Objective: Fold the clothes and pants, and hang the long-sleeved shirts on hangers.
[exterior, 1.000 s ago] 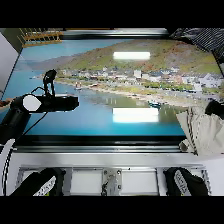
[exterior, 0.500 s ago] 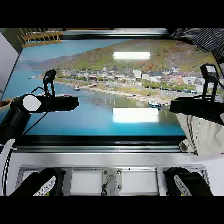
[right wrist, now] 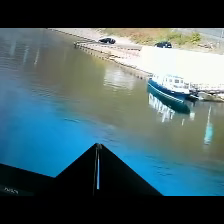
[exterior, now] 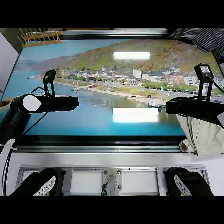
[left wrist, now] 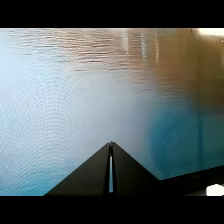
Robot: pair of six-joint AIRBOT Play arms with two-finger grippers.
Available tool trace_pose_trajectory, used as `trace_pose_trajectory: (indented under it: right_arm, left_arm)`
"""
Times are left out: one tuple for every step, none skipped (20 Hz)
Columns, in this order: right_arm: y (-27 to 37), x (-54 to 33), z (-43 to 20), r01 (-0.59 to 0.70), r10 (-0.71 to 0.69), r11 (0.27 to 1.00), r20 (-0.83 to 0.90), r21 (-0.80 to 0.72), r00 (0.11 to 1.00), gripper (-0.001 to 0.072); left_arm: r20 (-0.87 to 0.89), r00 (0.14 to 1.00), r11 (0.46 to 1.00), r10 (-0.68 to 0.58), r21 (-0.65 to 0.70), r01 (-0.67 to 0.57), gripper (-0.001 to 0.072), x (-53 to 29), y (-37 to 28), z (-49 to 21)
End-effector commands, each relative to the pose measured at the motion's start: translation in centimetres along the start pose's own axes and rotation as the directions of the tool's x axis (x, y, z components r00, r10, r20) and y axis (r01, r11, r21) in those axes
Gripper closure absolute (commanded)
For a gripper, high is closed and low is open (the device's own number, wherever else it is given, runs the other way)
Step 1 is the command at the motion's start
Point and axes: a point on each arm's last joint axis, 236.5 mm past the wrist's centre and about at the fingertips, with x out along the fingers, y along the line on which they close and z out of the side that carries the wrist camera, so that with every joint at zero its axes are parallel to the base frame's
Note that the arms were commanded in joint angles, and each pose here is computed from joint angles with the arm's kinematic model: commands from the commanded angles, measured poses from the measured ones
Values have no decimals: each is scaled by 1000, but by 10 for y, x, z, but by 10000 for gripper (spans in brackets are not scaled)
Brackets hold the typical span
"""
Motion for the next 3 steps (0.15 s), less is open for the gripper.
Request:
trace_pose_trajectory:
  right_arm:
    - [1, 0, 0, -2, 2, 1000, -1, 0, 1000, 691]
    - [1, 0, 0, -2, 2, 1000, -1, -1, 1000, 691]
    - [1, 0, 0, -2, 2, 1000, -1, 0, 1000, 691]
  left_arm:
    - [0, 1000, 1000, 0, 3, 0, 705, 0, 0, 0]
    - [0, 1000, 1000, 0, 3, 0, 705, 0, 0, 0]
    - [0, 1000, 1000, 0, 3, 0, 705, 0, 0, 0]
